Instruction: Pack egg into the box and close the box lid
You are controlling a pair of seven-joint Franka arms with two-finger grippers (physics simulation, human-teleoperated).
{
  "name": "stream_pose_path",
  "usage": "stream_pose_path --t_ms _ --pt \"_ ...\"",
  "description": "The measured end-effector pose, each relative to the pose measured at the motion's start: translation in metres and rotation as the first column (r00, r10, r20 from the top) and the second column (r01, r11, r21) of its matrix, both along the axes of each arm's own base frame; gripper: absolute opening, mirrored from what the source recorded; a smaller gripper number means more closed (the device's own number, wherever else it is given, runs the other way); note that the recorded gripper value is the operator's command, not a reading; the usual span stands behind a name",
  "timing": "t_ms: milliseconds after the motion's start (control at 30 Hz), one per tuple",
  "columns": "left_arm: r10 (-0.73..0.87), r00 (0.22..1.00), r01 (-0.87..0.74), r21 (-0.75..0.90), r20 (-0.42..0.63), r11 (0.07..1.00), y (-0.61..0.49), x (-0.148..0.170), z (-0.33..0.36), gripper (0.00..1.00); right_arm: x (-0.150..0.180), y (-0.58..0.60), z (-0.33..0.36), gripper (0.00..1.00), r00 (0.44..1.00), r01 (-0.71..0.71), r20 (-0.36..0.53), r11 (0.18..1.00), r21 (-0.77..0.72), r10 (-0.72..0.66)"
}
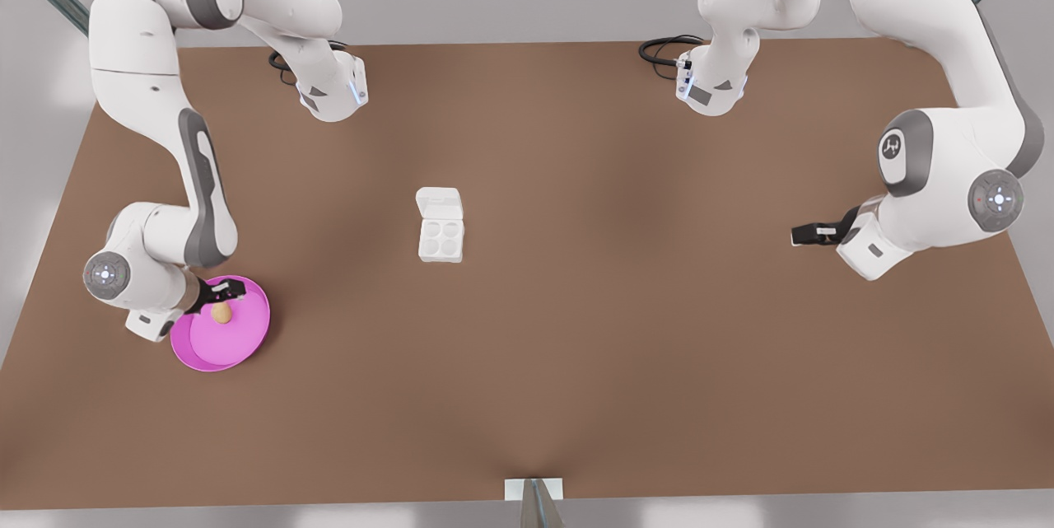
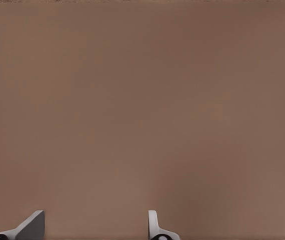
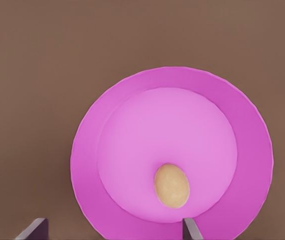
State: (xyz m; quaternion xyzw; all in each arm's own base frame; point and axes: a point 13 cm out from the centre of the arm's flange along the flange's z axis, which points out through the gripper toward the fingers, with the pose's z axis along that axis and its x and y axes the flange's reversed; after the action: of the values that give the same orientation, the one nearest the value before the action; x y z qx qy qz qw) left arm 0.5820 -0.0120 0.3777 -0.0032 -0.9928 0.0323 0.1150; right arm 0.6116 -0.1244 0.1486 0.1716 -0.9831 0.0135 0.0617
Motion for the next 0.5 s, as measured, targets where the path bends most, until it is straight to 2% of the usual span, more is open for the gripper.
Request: stream_pose_path --t_ms 100,267,500 --pt "-0.013 1.0 0.013 -0.004 0.005 1.0 -0.008 0.0 0.003 1.0 -0.015 -0.015 -0.029 1.0 0.999 -0.03 0.041 1.0 0.005 0.03" --pt "-0.011 1.0 0.011 -0.004 0.011 1.0 -0.008 0.002 0.007 1.0 0.019 -0.029 -0.032 1.0 0.982 -0.08 0.171 0.997 -0.014 0.082" --pt "-0.011 1.0 0.011 -0.005 -0.012 1.0 -0.016 -0.003 0.006 1.0 0.019 -0.038 -0.06 1.0 0.977 -0.047 0.209 0.999 0.029 0.04"
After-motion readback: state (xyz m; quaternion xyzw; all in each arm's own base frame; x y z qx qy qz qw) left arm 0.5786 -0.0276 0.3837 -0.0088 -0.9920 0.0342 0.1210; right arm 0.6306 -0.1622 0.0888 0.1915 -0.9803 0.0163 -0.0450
